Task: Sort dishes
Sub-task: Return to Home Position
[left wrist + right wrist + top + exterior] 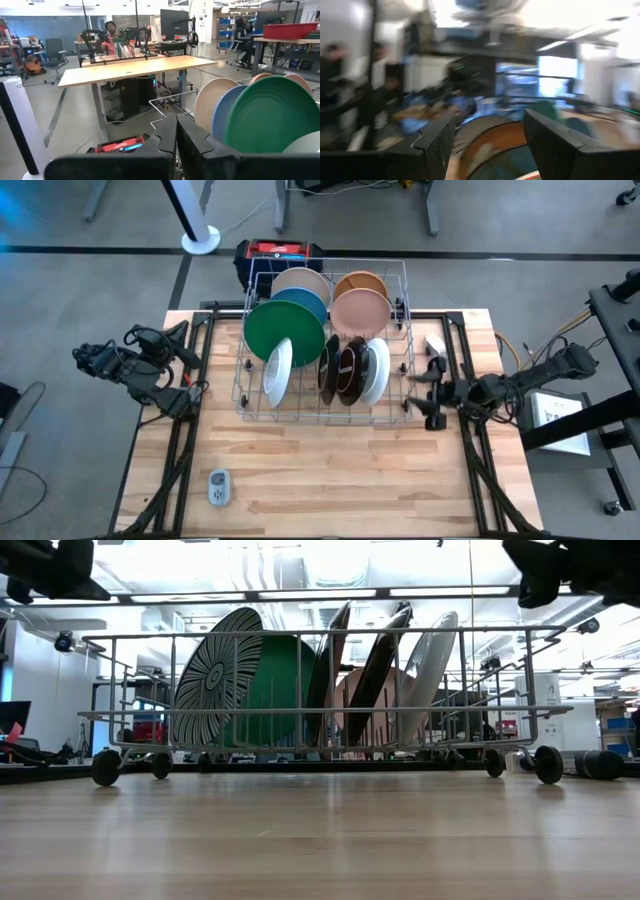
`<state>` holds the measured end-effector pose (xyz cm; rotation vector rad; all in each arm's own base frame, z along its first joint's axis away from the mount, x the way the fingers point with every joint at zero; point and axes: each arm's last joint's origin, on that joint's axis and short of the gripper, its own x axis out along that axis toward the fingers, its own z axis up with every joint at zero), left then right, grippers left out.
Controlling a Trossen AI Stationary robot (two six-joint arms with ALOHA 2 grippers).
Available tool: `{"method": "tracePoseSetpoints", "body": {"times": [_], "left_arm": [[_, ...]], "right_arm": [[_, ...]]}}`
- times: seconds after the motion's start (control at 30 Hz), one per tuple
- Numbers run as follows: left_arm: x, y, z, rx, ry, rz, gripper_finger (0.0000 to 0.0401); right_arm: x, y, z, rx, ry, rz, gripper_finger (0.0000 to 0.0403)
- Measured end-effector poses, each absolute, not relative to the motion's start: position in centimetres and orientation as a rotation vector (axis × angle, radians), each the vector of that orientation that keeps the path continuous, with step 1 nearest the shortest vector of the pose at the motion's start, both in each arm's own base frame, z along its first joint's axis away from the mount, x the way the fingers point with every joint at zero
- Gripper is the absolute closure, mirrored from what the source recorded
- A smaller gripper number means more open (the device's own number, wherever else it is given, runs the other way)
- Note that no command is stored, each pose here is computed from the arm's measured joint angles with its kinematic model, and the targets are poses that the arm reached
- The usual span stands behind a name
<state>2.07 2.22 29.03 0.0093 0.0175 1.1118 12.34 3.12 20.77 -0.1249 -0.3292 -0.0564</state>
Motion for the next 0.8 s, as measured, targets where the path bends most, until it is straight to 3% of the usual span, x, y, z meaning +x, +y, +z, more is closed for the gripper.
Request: {"method": "tracePoseSetpoints", "body": {"times": [0.17, 0.4, 0.6, 0.8], "left_arm": [[2.1, 2.2, 29.0, 0.01, 0.018, 1.112, 0.0401], [2.1, 2.2, 29.0, 0.01, 0.018, 1.112, 0.0401], [2.1, 2.2, 29.0, 0.01, 0.018, 1.112, 0.0401], [2.1, 2.2, 29.0, 0.01, 0.018, 1.111, 0.0401]], "right_arm": [[11.8, 2.7, 20.0, -0.218, -0.273, 0.193, 0.017], [10.8, 1.5, 19.7, -0.181, -0.221, 0.129, 0.0164], [9.8, 1.5, 19.2, -0.215, -0.204, 0.264, 0.0165], [9.2, 1.5, 18.9, -0.225, -0.189, 0.28, 0.0175]]}}
